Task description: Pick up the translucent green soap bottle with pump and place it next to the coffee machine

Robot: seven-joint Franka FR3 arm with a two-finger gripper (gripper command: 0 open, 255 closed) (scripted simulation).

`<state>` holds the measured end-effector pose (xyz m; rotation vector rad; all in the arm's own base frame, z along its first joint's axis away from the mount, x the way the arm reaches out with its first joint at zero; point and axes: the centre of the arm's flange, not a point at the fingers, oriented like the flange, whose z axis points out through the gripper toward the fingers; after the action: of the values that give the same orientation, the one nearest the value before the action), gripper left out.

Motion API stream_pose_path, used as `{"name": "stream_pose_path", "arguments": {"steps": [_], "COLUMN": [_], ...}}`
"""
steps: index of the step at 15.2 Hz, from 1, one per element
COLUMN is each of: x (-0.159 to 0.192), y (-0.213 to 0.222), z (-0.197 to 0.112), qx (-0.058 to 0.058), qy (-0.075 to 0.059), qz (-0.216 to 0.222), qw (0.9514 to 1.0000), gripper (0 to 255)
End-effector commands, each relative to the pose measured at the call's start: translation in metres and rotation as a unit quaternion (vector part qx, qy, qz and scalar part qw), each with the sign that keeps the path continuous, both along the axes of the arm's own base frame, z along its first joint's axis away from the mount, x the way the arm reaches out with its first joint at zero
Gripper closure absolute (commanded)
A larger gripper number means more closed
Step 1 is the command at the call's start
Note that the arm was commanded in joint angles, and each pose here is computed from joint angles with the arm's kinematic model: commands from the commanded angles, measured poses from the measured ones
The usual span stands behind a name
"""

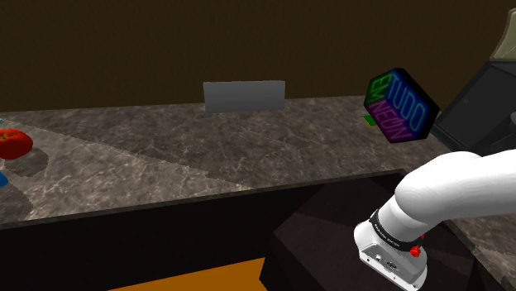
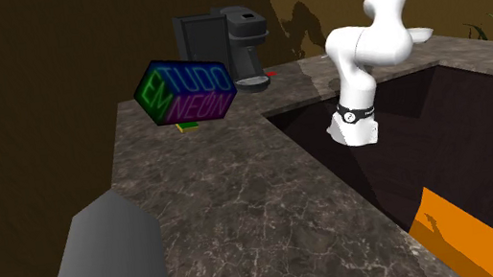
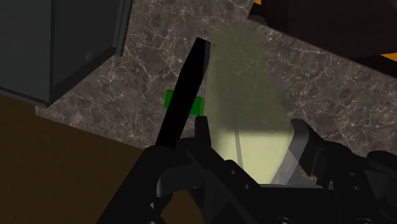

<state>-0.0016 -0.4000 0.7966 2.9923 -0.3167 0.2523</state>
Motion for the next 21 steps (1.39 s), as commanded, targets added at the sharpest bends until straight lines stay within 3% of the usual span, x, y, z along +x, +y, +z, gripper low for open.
{"name": "stream_pose_path", "arguments": {"steps": [1,6,21], "x": [-0.024,-0.073,-0.073], "y": [-0.014,-0.044,-0.044], "z": [-0.001,-0.001,-0.080], "qx": [0.000,0.000,0.000], "qy": [0.000,0.000,0.000], "qz": [0.001,0.001,0.001], "qw": [1.0000,1.0000,1.0000], "gripper": [255,255,255]}}
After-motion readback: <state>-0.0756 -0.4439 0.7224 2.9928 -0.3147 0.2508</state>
